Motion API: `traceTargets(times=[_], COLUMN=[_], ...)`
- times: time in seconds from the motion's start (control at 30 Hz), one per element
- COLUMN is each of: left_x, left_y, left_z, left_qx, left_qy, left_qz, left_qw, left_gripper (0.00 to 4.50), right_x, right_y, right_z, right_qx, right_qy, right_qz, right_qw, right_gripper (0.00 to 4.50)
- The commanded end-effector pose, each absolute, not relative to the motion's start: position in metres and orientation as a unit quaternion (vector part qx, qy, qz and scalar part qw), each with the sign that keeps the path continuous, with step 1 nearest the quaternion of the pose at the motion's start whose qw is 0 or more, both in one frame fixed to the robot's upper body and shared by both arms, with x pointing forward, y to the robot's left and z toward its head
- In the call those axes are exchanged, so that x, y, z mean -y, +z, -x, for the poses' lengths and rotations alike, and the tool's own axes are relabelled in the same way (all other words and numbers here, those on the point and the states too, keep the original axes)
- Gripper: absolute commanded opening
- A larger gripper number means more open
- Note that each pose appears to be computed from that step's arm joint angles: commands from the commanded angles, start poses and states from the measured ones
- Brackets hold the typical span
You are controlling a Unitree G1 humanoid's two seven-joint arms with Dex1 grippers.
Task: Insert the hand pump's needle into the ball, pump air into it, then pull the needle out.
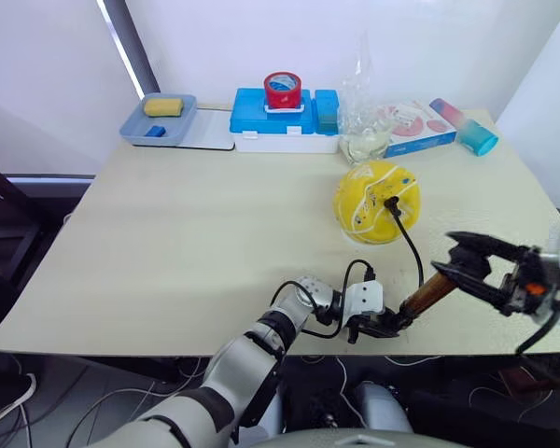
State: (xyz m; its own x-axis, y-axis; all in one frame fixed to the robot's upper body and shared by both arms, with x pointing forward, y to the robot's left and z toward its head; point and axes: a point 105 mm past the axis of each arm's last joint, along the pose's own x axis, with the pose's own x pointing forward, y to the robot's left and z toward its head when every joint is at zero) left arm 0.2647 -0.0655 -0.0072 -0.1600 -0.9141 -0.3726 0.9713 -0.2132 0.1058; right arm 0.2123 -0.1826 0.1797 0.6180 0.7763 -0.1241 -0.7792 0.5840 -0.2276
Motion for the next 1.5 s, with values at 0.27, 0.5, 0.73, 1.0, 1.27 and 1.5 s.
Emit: traceTargets(times=[0.27,0.5,0.73,1.0,1.27,1.5], left_x=[0.061,0.061,0.057,0.056,0.058,0.058], left_y=[-0.022,-0.021,-0.024,-0.024,-0.024,-0.024], left_z=[-0.254,-0.254,-0.253,-0.253,-0.252,-0.253], left_qx=[-0.108,-0.104,-0.107,-0.108,-0.108,-0.108], left_qy=[-0.762,-0.763,-0.764,-0.765,-0.765,-0.764], left_qz=[-0.170,-0.166,-0.171,-0.175,-0.174,-0.174], left_qw=[0.615,0.617,0.612,0.610,0.611,0.612], left_gripper=[1.11,1.11,1.11,1.11,1.11,1.11], right_x=[0.176,0.179,0.184,0.185,0.179,0.168], right_y=[0.127,0.177,0.224,0.265,0.267,0.217], right_z=[-0.215,-0.214,-0.206,-0.198,-0.198,-0.201], right_qx=[-0.037,0.029,0.061,0.085,0.080,0.025], right_qy=[0.445,0.447,0.440,0.437,0.445,0.469], right_qz=[0.120,0.164,0.193,0.189,0.161,0.080], right_qw=[0.886,0.879,0.875,0.875,0.877,0.879], right_gripper=[2.05,2.05,2.05,2.05,2.05,2.05])
